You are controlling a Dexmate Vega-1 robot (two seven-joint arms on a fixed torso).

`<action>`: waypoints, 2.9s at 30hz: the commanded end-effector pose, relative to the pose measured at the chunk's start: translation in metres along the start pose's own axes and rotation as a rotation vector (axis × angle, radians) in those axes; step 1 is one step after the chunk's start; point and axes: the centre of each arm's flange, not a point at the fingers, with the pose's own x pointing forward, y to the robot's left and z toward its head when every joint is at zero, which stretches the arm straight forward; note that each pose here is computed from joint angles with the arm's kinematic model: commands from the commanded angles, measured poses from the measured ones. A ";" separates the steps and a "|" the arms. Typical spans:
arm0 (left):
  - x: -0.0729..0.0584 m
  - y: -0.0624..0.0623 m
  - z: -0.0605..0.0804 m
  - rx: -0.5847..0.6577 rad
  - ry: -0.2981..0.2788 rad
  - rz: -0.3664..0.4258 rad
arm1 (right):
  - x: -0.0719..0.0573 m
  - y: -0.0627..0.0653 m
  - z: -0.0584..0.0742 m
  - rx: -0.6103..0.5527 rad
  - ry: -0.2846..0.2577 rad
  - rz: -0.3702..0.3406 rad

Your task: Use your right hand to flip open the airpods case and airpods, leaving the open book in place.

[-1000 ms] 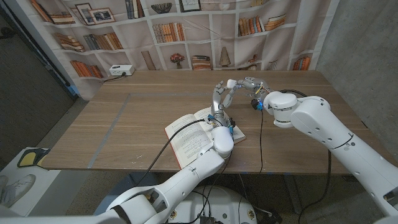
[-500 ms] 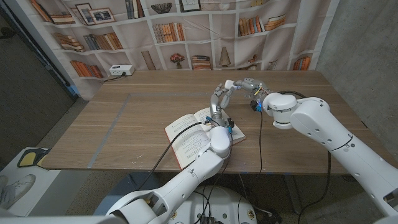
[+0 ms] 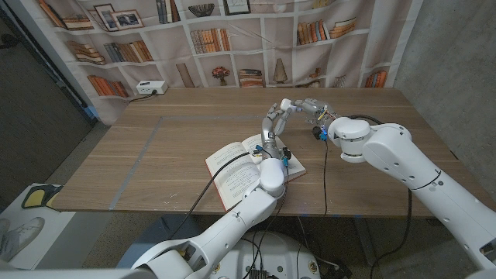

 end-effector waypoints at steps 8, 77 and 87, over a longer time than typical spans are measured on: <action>0.000 0.011 0.002 -0.145 0.028 0.002 | -0.004 -0.006 -0.003 -0.003 -0.001 -0.043; -0.008 0.054 0.020 -0.506 0.118 0.050 | -0.020 -0.001 0.042 -0.322 -0.212 -0.191; -0.005 0.050 0.018 -0.500 0.116 0.035 | -0.018 0.001 0.054 -0.370 -0.225 -0.165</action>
